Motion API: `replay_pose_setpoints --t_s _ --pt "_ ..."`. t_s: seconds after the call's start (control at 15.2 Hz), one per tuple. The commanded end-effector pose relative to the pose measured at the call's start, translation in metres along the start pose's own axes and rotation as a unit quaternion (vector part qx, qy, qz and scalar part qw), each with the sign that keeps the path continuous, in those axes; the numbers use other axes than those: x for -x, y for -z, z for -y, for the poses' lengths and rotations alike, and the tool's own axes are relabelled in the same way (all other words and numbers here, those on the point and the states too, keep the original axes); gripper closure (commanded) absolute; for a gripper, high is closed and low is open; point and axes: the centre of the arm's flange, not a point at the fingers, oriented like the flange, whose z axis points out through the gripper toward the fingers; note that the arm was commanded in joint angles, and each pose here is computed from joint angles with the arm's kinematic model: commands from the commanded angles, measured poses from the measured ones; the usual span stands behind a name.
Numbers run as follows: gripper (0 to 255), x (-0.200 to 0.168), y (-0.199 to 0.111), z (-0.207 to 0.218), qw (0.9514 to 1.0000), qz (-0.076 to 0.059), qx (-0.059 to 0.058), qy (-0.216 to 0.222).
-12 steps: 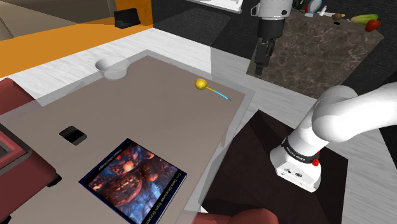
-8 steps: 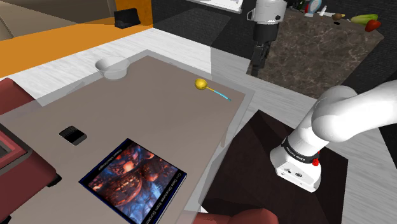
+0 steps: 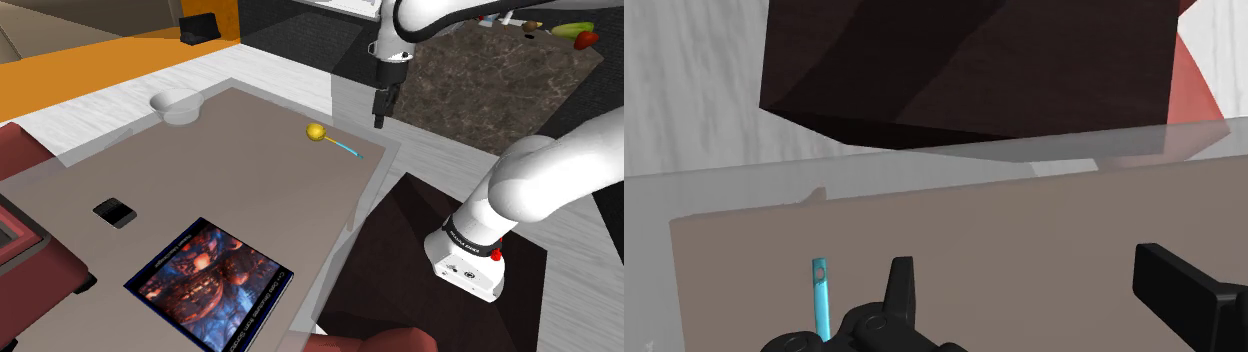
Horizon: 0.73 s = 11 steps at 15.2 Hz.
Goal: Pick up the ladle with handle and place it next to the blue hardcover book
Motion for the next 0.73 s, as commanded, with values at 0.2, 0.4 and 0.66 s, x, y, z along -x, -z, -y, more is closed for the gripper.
replay_pose_setpoints --t_s 0.2,0.4,0.66 --pt "0 -0.040 -0.038 -0.035 1.0000 -0.004 -0.001 0.008" --pt "0 -0.064 -0.060 -0.057 0.9999 -0.006 -0.001 0.013" --pt "0 -0.096 -0.089 -0.086 0.9998 -0.009 -0.002 0.019"
